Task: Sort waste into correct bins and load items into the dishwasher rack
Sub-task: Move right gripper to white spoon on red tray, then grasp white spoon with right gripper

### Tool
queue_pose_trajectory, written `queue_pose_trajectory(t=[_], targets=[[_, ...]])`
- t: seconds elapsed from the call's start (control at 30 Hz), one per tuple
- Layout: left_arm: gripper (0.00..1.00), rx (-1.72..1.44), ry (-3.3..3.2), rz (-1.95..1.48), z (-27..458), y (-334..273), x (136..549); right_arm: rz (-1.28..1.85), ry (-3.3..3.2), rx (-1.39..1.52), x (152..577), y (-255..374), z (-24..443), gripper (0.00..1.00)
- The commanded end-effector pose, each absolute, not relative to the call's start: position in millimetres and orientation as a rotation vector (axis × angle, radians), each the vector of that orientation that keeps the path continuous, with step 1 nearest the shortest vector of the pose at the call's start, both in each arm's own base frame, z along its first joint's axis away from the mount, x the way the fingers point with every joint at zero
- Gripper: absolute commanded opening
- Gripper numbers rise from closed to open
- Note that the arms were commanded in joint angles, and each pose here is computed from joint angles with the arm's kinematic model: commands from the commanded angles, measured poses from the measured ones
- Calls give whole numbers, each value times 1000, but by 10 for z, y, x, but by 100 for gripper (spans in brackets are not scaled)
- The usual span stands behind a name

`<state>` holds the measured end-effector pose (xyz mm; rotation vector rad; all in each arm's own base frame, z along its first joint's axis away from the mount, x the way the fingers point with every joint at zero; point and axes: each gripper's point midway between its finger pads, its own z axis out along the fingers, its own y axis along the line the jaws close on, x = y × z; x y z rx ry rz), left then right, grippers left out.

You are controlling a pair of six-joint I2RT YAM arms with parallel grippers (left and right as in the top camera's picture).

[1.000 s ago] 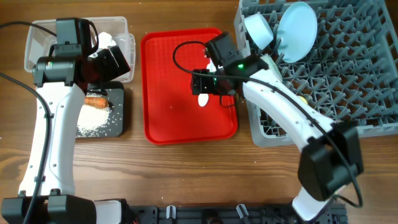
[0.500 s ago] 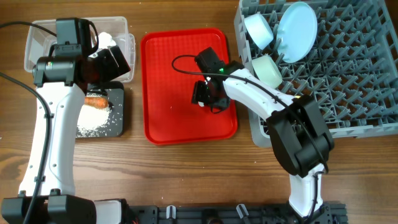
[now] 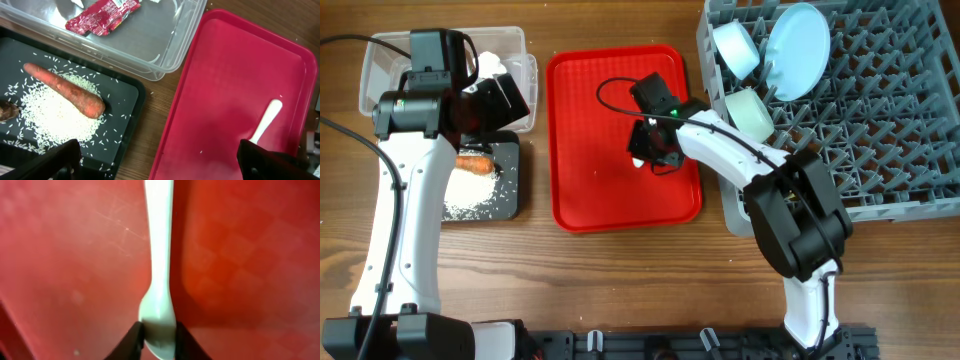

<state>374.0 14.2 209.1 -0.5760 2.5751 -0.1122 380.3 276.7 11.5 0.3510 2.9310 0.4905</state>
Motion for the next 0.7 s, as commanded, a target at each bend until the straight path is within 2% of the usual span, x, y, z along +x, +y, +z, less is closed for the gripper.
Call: queue_pose_trajectory(t=[0.0, 0.1, 0.47, 0.67], targets=[[100, -601, 2557, -104, 2127, 184, 3758, 371, 2985, 375, 3695, 2639, -183, 9], [100, -601, 2557, -104, 2127, 184, 3758, 383, 2989, 368, 3689, 2653, -180, 4], [100, -601, 2557, -104, 2127, 184, 3758, 399, 2970, 321, 3741, 2683, -130, 5], [100, -601, 2557, -104, 2127, 184, 3758, 526, 2842, -44, 3871, 2677, 662, 4]])
